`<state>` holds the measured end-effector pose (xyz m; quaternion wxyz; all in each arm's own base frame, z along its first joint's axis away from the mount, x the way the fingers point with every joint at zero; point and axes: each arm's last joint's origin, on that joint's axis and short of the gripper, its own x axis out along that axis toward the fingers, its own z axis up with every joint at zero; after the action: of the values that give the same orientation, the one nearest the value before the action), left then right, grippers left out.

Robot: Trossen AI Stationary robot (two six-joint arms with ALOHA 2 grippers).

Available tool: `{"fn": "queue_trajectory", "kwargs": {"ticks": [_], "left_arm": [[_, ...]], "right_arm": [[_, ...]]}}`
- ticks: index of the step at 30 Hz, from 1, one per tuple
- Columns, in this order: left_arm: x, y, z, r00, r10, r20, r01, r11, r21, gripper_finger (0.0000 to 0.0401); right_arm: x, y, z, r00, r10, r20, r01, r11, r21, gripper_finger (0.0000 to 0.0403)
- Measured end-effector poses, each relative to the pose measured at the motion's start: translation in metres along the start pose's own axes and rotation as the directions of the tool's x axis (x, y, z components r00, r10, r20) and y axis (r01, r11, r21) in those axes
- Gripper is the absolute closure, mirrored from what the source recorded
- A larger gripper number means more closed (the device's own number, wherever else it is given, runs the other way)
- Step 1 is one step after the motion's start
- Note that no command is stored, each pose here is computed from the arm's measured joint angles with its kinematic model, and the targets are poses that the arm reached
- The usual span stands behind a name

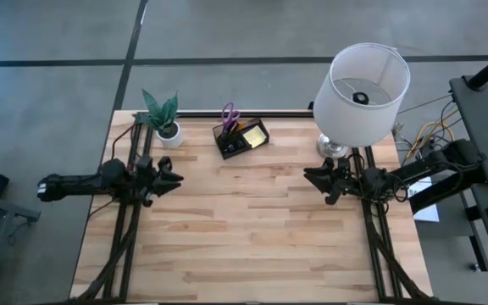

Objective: Pick and place office supplies into organizer
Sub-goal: Return to Home Position

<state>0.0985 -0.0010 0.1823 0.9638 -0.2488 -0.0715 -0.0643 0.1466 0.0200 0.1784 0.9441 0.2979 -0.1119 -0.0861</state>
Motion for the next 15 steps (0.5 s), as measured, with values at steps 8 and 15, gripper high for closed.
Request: {"fn": "queue_trajectory", "kwargs": {"ticks": [8, 15], "left_arm": [[0.0005, 0.0005, -0.0007, 1.0, 0.005, -0.006, -0.005, 1.0, -0.001, 0.0295], [0.0005, 0.0007, -0.0009, 1.0, 0.005, -0.007, -0.005, 1.0, -0.001, 0.0295]], "right_arm": [[0.0001, 0.0035, 0.0051, 0.999, 0.029, 0.04, -0.029, 1.0, 0.011, 0.0275], [0.0015, 0.0057, 0.0075, 0.998, 0.035, 0.052, -0.036, 0.999, 0.016, 0.0275]]}}
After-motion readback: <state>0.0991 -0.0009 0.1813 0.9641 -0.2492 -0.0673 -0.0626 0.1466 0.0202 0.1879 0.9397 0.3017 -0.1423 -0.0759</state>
